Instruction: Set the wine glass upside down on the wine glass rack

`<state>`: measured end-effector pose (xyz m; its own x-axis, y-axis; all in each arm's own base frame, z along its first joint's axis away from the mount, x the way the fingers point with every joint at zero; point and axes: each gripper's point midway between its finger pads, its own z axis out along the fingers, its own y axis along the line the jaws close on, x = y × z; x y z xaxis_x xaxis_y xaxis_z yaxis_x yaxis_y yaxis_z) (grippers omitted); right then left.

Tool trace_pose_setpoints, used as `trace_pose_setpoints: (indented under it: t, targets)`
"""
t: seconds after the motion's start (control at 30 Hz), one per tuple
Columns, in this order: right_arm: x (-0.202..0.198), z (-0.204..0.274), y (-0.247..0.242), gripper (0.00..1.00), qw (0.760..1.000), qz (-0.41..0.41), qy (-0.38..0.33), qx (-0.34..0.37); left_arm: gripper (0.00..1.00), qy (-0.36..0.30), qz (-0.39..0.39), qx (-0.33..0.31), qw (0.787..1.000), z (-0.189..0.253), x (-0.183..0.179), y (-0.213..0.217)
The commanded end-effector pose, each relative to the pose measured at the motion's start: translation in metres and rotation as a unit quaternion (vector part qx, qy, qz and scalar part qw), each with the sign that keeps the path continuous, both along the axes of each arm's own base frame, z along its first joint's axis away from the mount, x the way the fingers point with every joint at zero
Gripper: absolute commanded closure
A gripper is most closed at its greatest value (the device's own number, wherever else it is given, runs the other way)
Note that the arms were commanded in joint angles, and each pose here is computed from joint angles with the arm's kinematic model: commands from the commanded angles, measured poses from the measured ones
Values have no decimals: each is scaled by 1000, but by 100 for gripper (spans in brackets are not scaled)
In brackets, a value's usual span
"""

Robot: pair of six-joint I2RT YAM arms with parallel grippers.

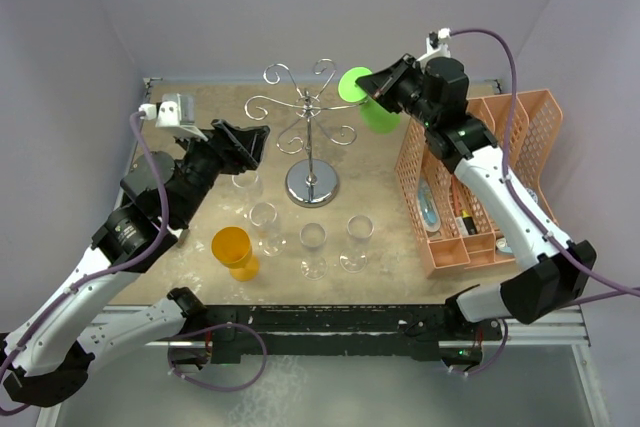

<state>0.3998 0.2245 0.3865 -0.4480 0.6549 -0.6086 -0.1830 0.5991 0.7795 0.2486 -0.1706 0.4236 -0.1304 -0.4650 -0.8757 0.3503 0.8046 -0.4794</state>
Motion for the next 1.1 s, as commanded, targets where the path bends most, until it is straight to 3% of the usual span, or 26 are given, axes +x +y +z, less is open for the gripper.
trace_pose_setpoints:
  t: [0.0,0.43,0.77,1.07]
  targets:
    - [7,35,-1,100,998,-1,-68,-3,35,-15,11,-21,1000,11,0,6]
    - [17,35,18,100,996,43,-73,-25,35,-17,14,-21,1000,13,-2,9]
    - [24,28,17,79,994,45,-75,-64,35,-20,8,-17,1000,15,0,5]
    - [33,11,19,78,993,49,-62,-86,35,-24,-22,-8,999,18,-1,-8]
